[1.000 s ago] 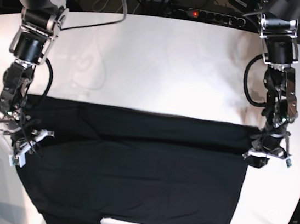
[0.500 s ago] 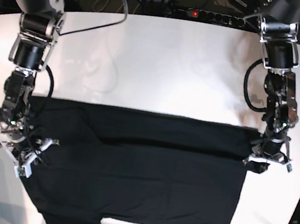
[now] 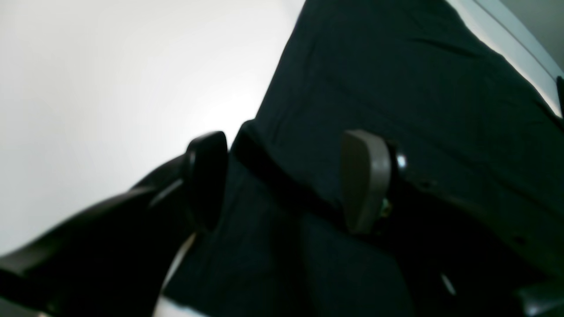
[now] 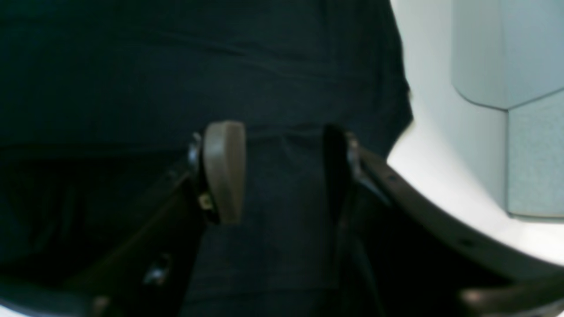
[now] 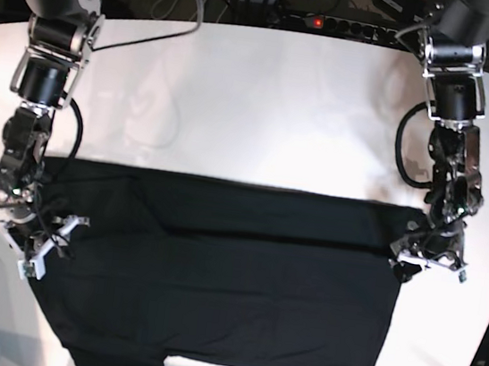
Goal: Fold the T-shirt properly
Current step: 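Carry the shoulder edge across the shirt toward the hem with both grippers, then lower the folded edge onto the shirt and open both grippers, then grasp the folded edge again and drag the shirt back toward the arms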
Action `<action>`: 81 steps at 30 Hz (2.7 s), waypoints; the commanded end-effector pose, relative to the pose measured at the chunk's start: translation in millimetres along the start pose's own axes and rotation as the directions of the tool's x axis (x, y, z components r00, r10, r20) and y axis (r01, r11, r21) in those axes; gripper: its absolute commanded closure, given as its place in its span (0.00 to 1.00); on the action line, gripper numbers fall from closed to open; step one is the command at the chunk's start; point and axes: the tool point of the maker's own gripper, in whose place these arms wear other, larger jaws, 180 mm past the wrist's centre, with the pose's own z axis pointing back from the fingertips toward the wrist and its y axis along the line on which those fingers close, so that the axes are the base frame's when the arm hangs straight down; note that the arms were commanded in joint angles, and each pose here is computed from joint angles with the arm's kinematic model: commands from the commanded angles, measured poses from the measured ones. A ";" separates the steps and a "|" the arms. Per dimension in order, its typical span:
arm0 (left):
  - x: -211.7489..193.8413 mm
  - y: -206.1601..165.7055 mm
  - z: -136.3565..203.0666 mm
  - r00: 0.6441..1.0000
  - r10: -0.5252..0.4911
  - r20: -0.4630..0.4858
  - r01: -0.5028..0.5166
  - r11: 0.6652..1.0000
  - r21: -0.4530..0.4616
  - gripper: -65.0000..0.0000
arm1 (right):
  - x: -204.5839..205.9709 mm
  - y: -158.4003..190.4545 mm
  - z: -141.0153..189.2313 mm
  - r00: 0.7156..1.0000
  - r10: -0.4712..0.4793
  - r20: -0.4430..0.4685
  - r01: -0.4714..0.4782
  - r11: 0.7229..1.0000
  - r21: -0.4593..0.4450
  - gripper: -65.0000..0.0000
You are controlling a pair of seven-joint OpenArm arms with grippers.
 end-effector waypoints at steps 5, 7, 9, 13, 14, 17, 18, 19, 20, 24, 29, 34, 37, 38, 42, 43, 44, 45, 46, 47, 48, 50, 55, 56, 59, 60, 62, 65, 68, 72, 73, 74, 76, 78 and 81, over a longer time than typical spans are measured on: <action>2.7 -0.2 24.5 0.998 -0.045 0.052 0.046 0.999 -0.023 0.40 | 9.1 -20.6 23.1 0.997 0.000 0.082 0.005 0.998 -0.055 0.51; -10.9 5.9 28.8 0.998 -0.051 0.027 0.051 0.999 -0.014 0.40 | 4.2 -22.7 30.8 0.996 0.004 0.089 0.003 0.998 -0.070 0.50; -23.3 13.0 30.3 0.999 -0.050 0.002 0.050 0.999 0.000 0.40 | -4.4 -21.5 34.6 0.997 0.008 0.080 -0.002 0.997 -0.072 0.50; -39.9 22.1 29.2 0.999 -0.022 -0.032 0.023 0.999 0.023 0.40 | -28.5 -16.7 36.9 0.999 0.013 0.043 -0.010 0.998 -0.065 0.50; -39.2 25.0 29.5 1.000 -0.012 -0.027 0.013 0.999 0.030 0.40 | -31.4 -16.7 37.2 0.999 0.014 0.038 -0.011 0.998 -0.064 0.50; -48.7 30.7 28.3 0.999 0.039 -0.036 -0.037 0.998 0.051 0.40 | -39.9 -20.8 39.4 1.000 0.002 0.026 0.000 0.997 -0.073 0.50; -48.6 34.0 28.3 0.998 0.053 -0.033 -0.051 0.997 0.060 0.40 | -40.6 -26.0 41.2 1.000 -0.010 0.028 0.012 0.996 -0.085 0.50; -47.0 36.0 28.9 0.998 0.061 -0.026 -0.060 0.996 0.065 0.40 | -41.2 -29.5 42.4 0.999 -0.020 0.031 0.023 0.995 -0.093 0.50; -44.3 38.4 30.4 0.998 0.065 -0.018 -0.064 0.996 0.070 0.40 | -41.7 -32.8 43.6 0.999 -0.028 0.032 0.031 0.994 -0.100 0.50; -39.2 43.9 34.7 0.998 0.070 -0.001 -0.069 0.994 0.079 0.40 | -42.0 -40.4 46.2 0.999 -0.023 0.030 0.026 0.993 -0.114 0.50; -53.9 51.3 30.9 0.996 0.082 -0.039 -0.078 0.992 0.100 0.40 | -41.5 -48.0 48.9 1.000 -0.013 0.027 0.016 0.992 -0.128 0.50; -65.6 48.2 24.4 0.993 0.086 -0.076 -0.079 0.992 0.096 0.40 | -42.2 -59.3 53.2 1.000 -0.015 0.027 0.019 0.989 -0.150 0.50; -75.6 38.9 22.3 0.993 0.050 -0.109 -0.042 0.996 0.073 0.46 | -47.8 -81.1 62.4 0.997 -0.069 0.040 0.075 0.977 -0.198 0.50; -77.3 38.5 22.0 0.992 0.046 -0.114 -0.038 0.997 0.072 0.52 | -49.3 -85.4 64.3 0.996 -0.080 0.042 0.087 0.974 -0.208 0.50; -80.2 37.0 21.6 0.992 0.046 -0.120 -0.038 0.997 0.070 0.82 | -63.3 -87.7 61.6 0.994 -0.106 0.007 0.105 0.973 -0.208 0.50; -80.2 37.0 21.6 0.992 0.046 -0.120 -0.038 0.997 0.070 0.89 | -69.8 -88.2 62.2 0.994 -0.106 -0.007 0.102 0.973 -0.209 0.50; -80.5 36.6 21.5 0.992 0.045 -0.121 -0.037 0.997 0.069 0.96 | -79.6 -86.0 63.0 0.994 -0.107 -0.026 0.099 0.974 -0.206 0.50; -81.7 37.4 21.9 0.991 0.047 -0.125 -0.038 0.997 0.073 1.00 | -84.1 -84.2 64.2 0.994 -0.103 -0.030 0.095 0.974 -0.205 0.50; -82.0 37.4 21.9 0.991 0.047 -0.127 -0.038 0.997 0.073 1.00 | -87.3 -82.4 64.4 0.994 -0.103 -0.036 0.093 0.975 -0.202 0.50; -81.7 37.4 21.9 0.991 0.047 -0.125 -0.038 0.997 0.073 1.00 | -90.5 -81.3 64.1 0.994 -0.103 -0.044 0.093 0.975 -0.200 0.50; -81.5 37.4 21.9 0.991 0.047 -0.124 -0.038 0.997 0.073 0.98 | -93.1 -80.7 63.9 0.993 -0.105 -0.049 0.093 0.976 -0.199 0.50; -80.6 38.3 22.0 0.991 0.046 -0.122 -0.037 0.997 0.074 1.00 | -96.5 -79.4 63.6 0.993 -0.108 -0.056 0.095 0.976 -0.196 0.50; -79.0 40.0 22.2 0.992 0.044 -0.120 -0.035 0.996 0.076 1.00 | -120.5 -76.6 55.2 0.982 -0.150 -0.113 0.128 0.975 -0.182 0.50; -79.7 40.4 22.5 0.992 0.044 -0.121 -0.035 0.996 0.077 1.00 | -125.9 -76.0 53.7 0.980 -0.158 -0.123 0.134 0.975 -0.179 0.50; -83.5 42.8 24.2 0.991 0.043 -0.127 -0.033 0.996 0.082 1.00 | -130.6 -77.1 50.7 0.980 -0.163 -0.114 0.142 0.974 -0.175 0.50; -83.5 43.0 24.2 0.991 0.044 -0.127 -0.033 0.996 0.083 1.00 | -133.2 -77.3 49.9 0.979 -0.165 -0.117 0.144 0.974 -0.174 0.50; -85.5 44.2 25.1 0.990 0.043 -0.131 -0.032 0.996 0.085 1.00 | -138.4 -76.7 48.4 0.977 -0.173 -0.124 0.151 0.974 -0.171 0.50; -86.7 44.6 25.4 0.990 0.044 -0.135 -0.032 0.996 0.086 1.00 | -146.7 -74.9 46.7 0.972 -0.184 -0.144 0.159 0.973 -0.167 0.51; -88.3 46.0 26.2 0.989 0.045 -0.140 -0.033 0.995 0.090 1.00 | -150.8 -73.8 47.6 0.971 -0.183 -0.153 0.158 0.974 -0.165 0.62; -92.7 49.1 30.3 0.988 0.040 -0.147 -0.026 0.995 0.095 1.00 | -151.4 -62.8 46.0 0.975 -0.152 -0.165 0.135 0.985 -0.108 0.98; -94.4 51.7 31.7 0.988 0.037 -0.151 -0.022 0.995 0.099 1.00 | -150.4 -63.0 46.4 0.975 -0.148 -0.165 0.131 0.985 -0.108 1.00; -91.6 53.6 32.0 0.988 0.032 -0.149 -0.017 0.995 0.100 1.00 | -149.4 -63.2 46.6 0.976 -0.147 -0.163 0.130 0.986 -0.108 1.00; -94.7 56.6 34.3 0.987 0.032 -0.156 -0.016 0.994 0.104 1.00 | -148.3 -64.4 47.2 0.976 -0.145 -0.160 0.128 0.986 -0.110 1.00; -90.7 53.4 37.9 0.989 0.018 -0.144 -0.004 0.996 0.093 1.00 | -134.6 -74.2 53.0 0.984 -0.122 -0.129 0.105 0.986 -0.130 1.00; -73.7 50.0 48.1 0.994 -0.026 -0.105 0.033 0.997 0.072 1.00 | -117.7 -80.3 63.6 0.993 -0.067 -0.092 0.053 0.987 -0.149 1.00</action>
